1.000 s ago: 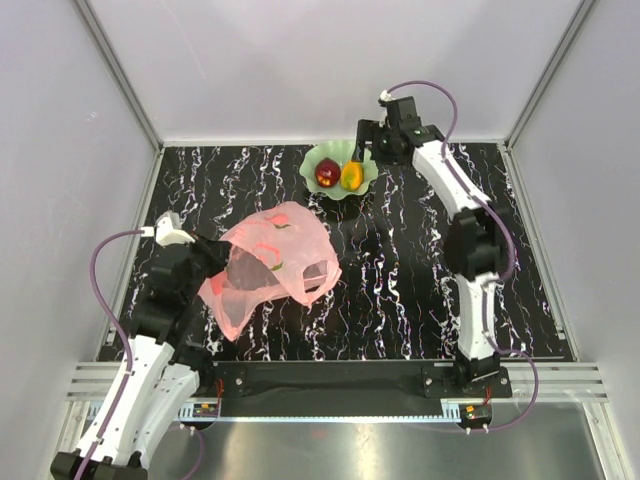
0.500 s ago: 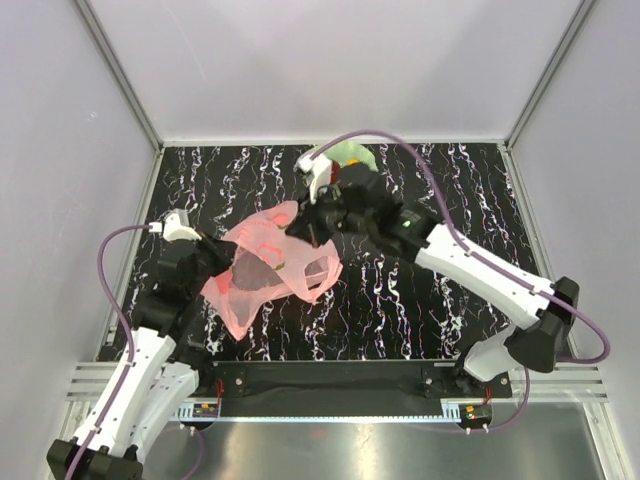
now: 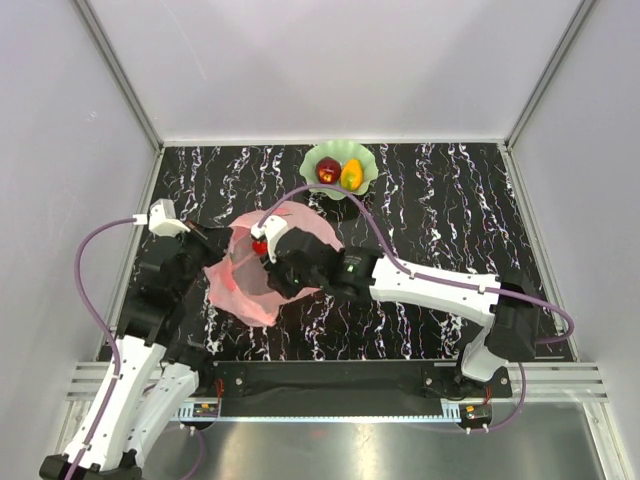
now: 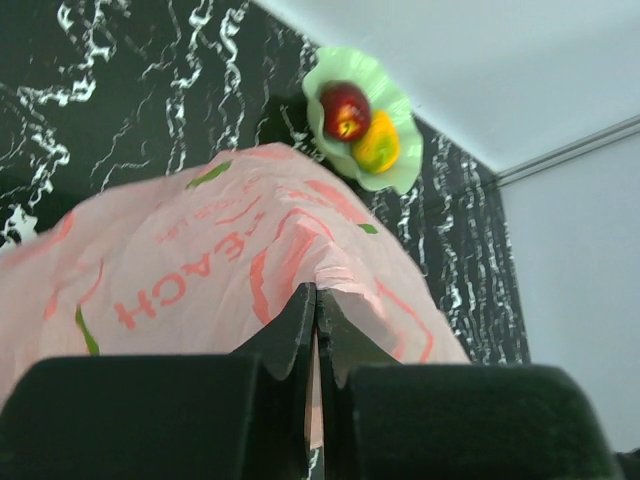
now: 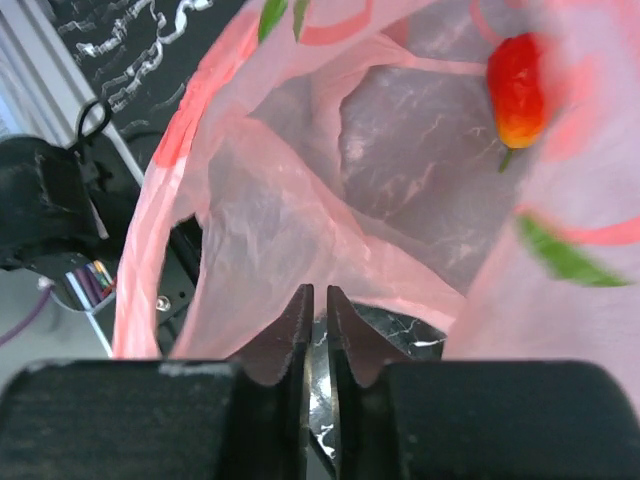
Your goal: Untie the knot of the plastic bag and take out the fruit
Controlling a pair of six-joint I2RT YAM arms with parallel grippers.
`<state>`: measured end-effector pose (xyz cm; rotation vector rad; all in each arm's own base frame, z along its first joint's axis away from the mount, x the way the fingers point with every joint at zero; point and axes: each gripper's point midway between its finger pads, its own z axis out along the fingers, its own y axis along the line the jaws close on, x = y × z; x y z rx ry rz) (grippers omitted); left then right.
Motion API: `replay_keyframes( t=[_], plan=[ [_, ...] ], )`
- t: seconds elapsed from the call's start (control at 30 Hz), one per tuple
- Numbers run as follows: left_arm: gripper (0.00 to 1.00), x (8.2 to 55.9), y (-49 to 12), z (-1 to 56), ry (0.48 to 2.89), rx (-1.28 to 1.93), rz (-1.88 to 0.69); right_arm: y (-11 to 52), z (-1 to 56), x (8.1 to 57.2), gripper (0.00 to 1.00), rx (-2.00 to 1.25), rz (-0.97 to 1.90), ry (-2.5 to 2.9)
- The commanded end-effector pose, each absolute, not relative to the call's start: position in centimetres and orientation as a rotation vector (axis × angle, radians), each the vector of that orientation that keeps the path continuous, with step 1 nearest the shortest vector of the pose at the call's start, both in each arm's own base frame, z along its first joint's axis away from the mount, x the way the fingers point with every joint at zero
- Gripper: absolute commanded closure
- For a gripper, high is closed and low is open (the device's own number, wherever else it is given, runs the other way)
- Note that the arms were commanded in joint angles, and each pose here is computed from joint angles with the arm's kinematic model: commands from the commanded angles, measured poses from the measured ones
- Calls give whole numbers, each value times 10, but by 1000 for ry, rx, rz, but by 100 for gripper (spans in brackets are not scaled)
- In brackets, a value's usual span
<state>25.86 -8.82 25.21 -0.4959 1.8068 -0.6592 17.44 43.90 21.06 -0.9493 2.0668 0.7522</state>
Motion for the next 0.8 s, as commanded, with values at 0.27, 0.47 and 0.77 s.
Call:
replay_keyframes(
  t=[0.27, 0.47, 0.77],
  plan=[
    [96, 255, -99, 277, 1761, -459, -750, 386, 183, 212, 45, -686, 288, 2081],
    [71, 245, -92, 249, 1845, -418, -660, 340, 219, 258, 35, -413, 122, 1994],
    [11, 236, -109, 266, 1853, -196, -698, 336, 237, 293, 28, -443, 291, 1929]
  ],
)
